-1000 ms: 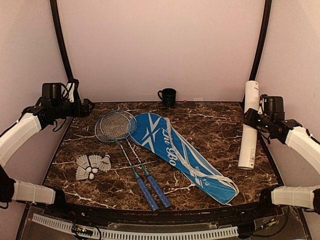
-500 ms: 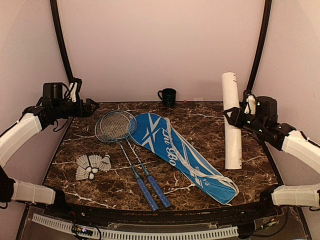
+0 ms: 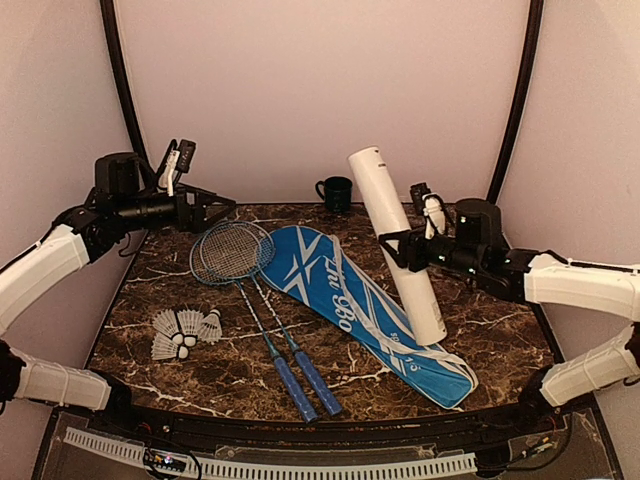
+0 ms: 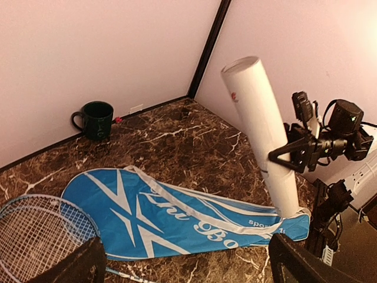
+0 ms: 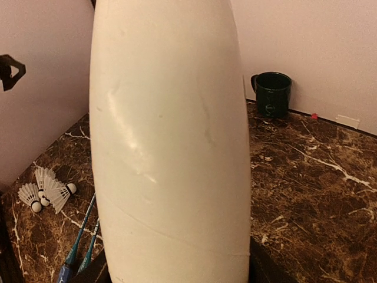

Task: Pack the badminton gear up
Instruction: Open the tube cap from the shuttle tube.

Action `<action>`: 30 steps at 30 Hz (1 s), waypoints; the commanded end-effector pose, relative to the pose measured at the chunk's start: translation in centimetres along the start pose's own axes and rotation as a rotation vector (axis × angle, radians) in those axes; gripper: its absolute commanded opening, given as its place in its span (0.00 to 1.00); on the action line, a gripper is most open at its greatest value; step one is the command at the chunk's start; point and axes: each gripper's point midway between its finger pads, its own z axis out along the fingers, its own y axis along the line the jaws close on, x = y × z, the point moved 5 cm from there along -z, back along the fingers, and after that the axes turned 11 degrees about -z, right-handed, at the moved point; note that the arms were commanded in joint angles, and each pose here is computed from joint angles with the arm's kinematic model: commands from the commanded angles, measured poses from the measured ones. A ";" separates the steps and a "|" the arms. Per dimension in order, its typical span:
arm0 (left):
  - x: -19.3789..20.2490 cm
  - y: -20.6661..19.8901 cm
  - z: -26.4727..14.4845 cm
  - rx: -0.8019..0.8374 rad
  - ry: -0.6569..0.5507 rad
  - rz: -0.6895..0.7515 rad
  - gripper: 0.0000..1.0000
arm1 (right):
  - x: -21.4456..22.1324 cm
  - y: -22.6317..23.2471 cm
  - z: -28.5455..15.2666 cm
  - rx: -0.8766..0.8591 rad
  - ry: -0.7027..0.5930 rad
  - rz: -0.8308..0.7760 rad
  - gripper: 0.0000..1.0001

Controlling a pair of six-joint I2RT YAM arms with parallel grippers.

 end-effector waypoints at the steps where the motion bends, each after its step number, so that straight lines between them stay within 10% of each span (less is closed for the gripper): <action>1: -2.5 -2.9 -0.7 0.139 -0.027 0.112 0.99 | -2.8 3.7 1.6 -0.073 -0.089 -0.177 0.57; 30: 3.0 -2.2 3.3 0.373 0.235 -0.293 0.99 | 2.9 14.6 5.8 -0.154 0.127 -0.552 0.60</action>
